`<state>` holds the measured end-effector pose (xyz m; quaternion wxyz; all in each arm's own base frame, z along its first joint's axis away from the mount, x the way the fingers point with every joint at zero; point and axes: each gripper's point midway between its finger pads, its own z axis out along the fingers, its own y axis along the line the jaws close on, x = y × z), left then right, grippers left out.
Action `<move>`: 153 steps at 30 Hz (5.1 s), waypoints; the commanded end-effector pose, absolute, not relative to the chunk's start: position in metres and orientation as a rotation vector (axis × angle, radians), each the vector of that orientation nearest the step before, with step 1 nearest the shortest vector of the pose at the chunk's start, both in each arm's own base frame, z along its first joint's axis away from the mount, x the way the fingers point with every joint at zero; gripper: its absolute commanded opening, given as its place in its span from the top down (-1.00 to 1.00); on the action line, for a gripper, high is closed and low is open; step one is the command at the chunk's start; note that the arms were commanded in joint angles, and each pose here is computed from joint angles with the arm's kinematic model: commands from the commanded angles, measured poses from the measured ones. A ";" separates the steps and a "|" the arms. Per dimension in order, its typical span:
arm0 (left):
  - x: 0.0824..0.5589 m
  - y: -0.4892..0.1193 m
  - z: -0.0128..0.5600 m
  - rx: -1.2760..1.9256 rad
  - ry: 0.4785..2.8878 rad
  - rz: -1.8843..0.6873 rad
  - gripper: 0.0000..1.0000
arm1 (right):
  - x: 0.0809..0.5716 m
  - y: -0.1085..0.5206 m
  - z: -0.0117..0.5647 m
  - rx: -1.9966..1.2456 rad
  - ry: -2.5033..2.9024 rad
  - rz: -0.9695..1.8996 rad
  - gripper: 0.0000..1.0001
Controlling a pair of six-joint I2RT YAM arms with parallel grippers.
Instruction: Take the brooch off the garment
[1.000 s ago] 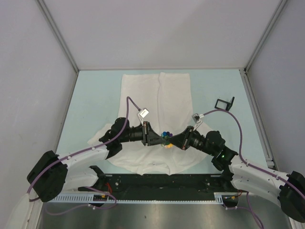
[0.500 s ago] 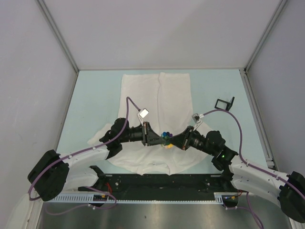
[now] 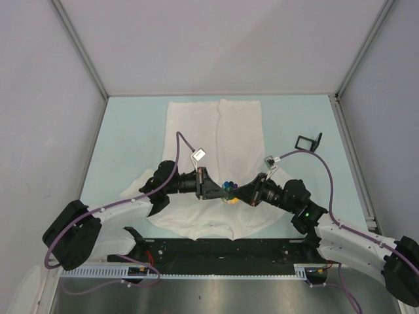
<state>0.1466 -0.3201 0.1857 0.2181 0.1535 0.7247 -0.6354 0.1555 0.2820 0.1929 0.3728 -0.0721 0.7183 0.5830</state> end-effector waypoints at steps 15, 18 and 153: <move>0.097 -0.333 0.238 0.787 1.732 -2.079 0.58 | 0.127 0.299 0.222 -0.404 1.712 1.651 1.00; 0.093 -0.333 0.239 0.817 1.725 -2.106 0.58 | 0.127 0.300 0.220 -0.411 1.721 1.648 1.00; 0.157 -0.253 0.212 0.618 1.926 -1.214 -0.16 | 0.445 -0.030 0.112 0.228 2.276 -1.137 0.95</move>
